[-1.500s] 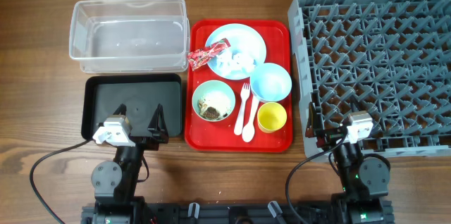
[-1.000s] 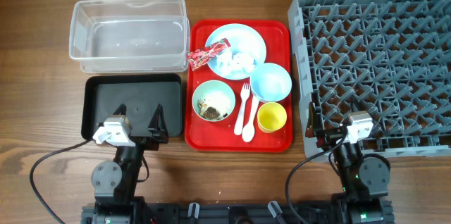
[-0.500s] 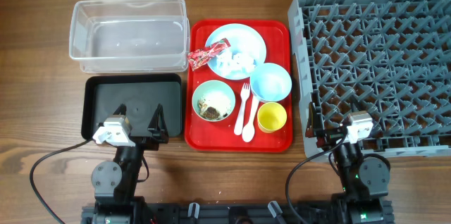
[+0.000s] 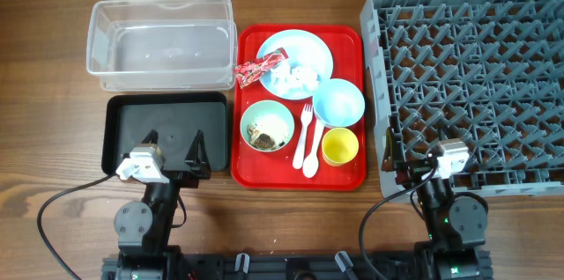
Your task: Sort waste into correct bins and load items into the dishwasher rack
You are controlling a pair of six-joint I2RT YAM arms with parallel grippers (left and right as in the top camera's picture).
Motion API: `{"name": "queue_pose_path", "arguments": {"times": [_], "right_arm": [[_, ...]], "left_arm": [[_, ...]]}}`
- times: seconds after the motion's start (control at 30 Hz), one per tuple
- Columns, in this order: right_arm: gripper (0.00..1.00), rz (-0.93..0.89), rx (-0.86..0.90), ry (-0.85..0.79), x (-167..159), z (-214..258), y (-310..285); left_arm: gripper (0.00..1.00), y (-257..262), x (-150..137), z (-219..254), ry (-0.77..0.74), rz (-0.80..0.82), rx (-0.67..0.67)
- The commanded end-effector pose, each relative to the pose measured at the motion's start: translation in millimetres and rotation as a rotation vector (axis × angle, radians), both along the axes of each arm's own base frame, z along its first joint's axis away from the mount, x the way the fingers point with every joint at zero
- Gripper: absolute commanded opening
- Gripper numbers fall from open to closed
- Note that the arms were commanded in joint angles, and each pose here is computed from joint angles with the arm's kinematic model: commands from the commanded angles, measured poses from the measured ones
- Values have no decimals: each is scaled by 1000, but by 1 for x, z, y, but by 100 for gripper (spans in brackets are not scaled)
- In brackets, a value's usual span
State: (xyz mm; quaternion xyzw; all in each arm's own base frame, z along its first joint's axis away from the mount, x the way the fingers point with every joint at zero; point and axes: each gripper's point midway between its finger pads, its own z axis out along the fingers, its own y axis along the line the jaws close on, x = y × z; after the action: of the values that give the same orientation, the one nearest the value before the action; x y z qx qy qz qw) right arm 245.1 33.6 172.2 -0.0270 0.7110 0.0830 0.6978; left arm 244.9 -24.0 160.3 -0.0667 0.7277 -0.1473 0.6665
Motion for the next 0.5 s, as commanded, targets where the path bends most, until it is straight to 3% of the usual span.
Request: {"name": "queue_pose_path", "arguments": {"times": [0.0,0.2,0.47], "right_arm": [[100,-18,63,2,-1,8,-3],[100,-36,52,85,-6,33,-6],[100,-52,22,526,-3,37,-5]], "left_arm": [[100,1,1,-5,20,11,-41],[100,-2,3,0,131,0,-87],[100,-4,23,16,566,15,-67]]}}
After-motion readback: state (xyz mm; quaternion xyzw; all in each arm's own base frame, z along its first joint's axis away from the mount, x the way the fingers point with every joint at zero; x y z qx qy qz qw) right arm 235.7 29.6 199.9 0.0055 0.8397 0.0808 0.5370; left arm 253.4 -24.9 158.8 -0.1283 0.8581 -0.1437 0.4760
